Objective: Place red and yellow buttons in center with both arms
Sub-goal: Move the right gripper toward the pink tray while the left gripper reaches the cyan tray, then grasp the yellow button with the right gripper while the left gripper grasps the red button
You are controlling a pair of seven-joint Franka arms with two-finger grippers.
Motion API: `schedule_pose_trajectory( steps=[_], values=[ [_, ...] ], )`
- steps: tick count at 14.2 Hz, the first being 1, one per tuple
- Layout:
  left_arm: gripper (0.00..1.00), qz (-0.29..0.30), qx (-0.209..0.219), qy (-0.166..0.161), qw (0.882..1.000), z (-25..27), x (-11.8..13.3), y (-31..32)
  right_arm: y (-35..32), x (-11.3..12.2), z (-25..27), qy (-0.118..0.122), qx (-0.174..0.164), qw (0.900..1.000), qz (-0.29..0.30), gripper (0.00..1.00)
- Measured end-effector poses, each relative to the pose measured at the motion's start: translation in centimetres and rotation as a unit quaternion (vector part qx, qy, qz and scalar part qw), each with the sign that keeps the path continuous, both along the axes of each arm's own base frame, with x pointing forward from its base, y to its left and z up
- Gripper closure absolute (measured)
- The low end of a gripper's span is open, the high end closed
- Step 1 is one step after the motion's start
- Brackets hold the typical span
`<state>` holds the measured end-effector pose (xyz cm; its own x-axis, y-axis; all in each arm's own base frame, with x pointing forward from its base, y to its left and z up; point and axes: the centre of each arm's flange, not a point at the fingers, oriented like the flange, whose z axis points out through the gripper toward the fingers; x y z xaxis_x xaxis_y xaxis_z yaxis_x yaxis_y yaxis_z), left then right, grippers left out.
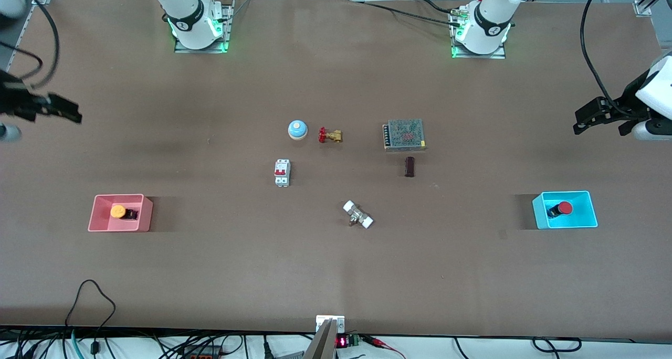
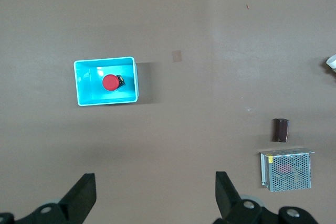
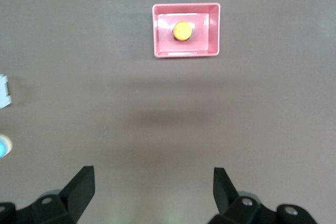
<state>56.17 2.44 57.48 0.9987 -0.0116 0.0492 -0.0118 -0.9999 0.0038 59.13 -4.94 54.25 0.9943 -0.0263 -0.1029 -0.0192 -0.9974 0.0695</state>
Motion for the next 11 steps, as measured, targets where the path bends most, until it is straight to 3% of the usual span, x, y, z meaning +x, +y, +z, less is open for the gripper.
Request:
schedule_pose_trajectory(
  steps=[5,11],
  values=[
    [0.0,0.005,0.002,0.001,1.0,-3.8,2.3,3.2,-3.8,5.4,-11.6,-0.003,-0.018,1.0,-0.004,0.0],
    [0.0,-0.005,0.005,0.011,1.0,-12.1,5.8,7.3,-4.6,8.5,-21.4,-0.016,-0.029,0.999,0.027,0.0]
  ],
)
